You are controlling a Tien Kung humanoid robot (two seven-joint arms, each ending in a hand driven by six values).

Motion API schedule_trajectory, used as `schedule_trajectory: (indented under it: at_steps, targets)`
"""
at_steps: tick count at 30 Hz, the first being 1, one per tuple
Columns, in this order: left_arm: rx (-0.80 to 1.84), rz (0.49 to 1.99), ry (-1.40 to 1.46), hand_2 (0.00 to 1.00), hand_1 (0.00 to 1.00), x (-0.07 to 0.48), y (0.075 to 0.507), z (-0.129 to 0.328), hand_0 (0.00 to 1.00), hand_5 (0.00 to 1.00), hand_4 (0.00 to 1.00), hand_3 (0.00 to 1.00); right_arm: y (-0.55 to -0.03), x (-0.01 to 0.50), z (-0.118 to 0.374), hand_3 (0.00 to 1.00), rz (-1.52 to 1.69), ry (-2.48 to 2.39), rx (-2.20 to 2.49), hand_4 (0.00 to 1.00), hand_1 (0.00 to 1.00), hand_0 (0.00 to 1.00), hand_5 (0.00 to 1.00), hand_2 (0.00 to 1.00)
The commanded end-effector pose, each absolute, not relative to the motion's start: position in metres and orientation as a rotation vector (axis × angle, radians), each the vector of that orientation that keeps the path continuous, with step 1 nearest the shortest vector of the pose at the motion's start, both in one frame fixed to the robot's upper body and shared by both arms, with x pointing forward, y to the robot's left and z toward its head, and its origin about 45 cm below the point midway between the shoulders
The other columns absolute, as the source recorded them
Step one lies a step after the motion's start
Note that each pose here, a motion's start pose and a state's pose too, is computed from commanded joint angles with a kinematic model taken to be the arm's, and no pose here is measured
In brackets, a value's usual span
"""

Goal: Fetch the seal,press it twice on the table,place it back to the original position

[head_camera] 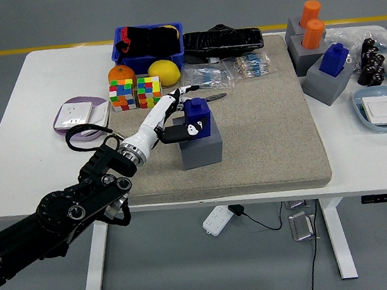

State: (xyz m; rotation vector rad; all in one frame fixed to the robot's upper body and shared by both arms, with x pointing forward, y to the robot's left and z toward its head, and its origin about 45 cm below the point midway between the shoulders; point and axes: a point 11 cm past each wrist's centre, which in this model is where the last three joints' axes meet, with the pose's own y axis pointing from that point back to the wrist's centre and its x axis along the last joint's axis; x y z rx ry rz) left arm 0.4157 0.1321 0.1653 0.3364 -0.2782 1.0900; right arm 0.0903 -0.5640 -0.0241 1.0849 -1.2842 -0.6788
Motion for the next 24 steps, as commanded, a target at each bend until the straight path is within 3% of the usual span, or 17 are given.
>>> schedule_trajectory:
  at_steps: [15,24]
  targets:
    - [0.28,1.119,-0.282,0.509,0.526,0.421,0.134,0.178,0.861,0.002,0.568,0.885,-0.564,0.092,-0.024,0.706,-0.677,-1.288,1.087,0.797,0.741,0.829,0.593,0.736]
    - [0.25,1.231,-0.309,0.506,0.527,0.436,0.169,0.19,0.861,0.002,0.563,0.884,-0.563,0.09,-0.024,0.706,-0.68,-1.287,1.087,0.798,0.741,0.829,0.594,0.736]
